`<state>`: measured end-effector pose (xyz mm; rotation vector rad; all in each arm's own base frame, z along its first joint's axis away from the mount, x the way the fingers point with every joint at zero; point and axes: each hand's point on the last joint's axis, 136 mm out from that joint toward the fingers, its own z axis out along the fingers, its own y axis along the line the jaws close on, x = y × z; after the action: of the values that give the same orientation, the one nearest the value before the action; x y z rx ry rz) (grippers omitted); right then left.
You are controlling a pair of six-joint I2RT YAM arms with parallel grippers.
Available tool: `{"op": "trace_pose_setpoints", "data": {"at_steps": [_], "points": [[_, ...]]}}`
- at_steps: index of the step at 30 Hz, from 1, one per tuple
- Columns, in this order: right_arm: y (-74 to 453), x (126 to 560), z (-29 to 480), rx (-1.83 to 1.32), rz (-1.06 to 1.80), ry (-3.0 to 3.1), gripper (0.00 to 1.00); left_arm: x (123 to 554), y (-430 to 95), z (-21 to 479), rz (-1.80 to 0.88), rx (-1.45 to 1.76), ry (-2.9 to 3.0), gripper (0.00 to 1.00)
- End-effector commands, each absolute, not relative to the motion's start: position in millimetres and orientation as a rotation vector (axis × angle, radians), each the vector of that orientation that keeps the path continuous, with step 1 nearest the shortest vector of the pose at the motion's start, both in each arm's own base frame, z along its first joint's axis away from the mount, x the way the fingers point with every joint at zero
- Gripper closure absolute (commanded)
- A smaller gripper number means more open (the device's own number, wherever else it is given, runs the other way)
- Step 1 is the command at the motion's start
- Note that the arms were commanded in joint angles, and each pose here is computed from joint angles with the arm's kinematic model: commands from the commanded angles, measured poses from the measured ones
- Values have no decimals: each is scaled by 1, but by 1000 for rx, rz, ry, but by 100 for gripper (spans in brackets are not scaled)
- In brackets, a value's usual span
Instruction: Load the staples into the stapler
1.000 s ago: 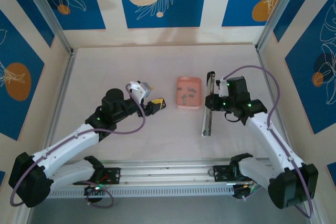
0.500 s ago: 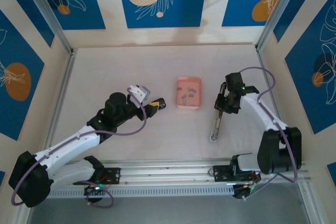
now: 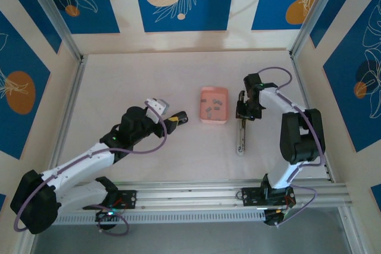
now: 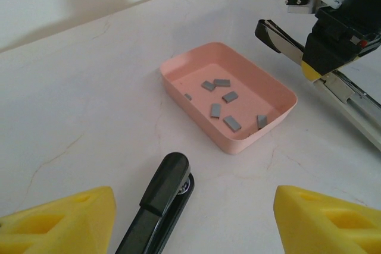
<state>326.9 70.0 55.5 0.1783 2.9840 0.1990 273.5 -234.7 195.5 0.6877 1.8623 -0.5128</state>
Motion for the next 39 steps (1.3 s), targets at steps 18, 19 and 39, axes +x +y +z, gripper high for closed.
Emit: {"op": "trace_pose_setpoints", "data": {"at_steps": [18,19,39], "points": [[113,296,132,65,435,2823,49,279,-239,161,-436,836,2127,22],[124,292,138,64,521,2778,49,279,-241,158,-423,878,2139,22],[172,243,132,45,758,2535,48,319,-271,92,-423,1333,2497,27]]}}
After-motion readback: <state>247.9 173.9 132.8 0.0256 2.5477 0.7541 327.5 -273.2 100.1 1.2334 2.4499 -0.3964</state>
